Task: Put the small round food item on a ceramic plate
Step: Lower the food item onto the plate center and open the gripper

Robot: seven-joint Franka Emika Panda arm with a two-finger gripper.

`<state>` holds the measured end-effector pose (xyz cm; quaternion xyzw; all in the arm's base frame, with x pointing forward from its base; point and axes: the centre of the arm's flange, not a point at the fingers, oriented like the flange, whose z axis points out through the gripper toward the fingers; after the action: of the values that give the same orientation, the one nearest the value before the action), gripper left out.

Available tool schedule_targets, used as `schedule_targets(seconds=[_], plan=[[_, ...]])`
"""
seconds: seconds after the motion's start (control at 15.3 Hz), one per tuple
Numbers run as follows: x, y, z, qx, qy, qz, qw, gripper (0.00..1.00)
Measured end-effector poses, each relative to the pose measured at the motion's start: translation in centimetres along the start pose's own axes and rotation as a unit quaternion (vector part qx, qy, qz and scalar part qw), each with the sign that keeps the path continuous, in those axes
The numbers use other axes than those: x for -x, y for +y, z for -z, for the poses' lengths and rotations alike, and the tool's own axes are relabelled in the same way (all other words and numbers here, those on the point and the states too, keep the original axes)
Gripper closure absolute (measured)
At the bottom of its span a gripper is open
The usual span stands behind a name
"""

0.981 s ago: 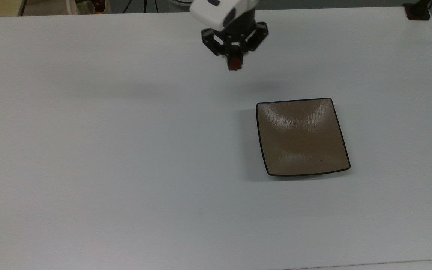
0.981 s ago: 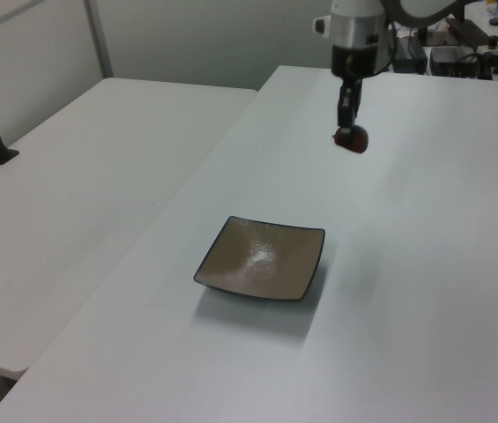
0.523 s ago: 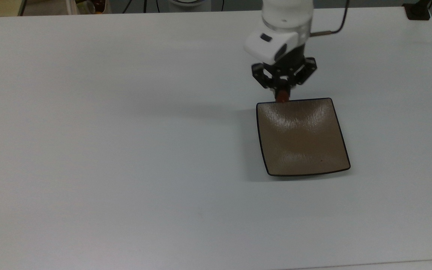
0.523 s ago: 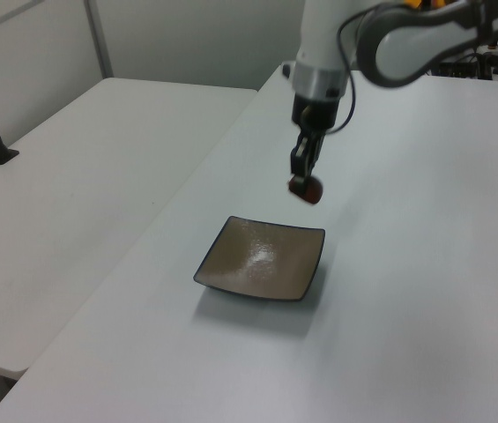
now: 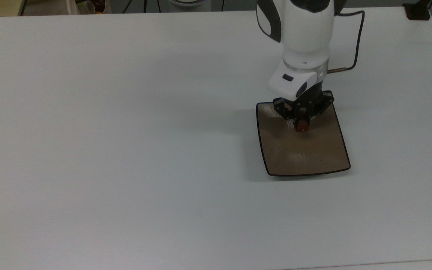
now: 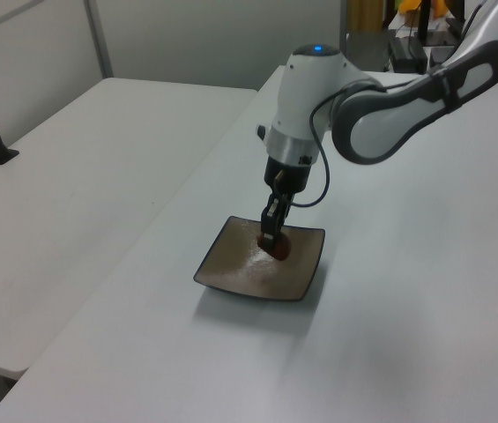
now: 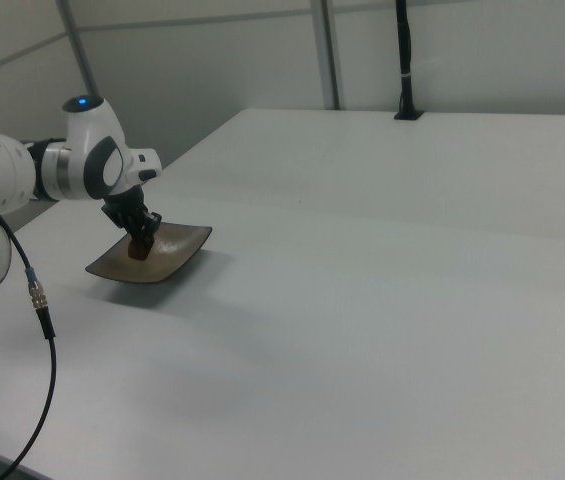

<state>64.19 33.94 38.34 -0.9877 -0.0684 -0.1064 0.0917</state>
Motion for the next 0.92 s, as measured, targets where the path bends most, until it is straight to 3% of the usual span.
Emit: schedule_targets(seconds=[0.46,0.92], plan=[[-0.4,0.2,-2.1,-0.007,0.018,-0.002,0.9998,0.74],[-0.8,0.7,-2.8,-0.012,0.038,-0.006,0.9992,0.09]])
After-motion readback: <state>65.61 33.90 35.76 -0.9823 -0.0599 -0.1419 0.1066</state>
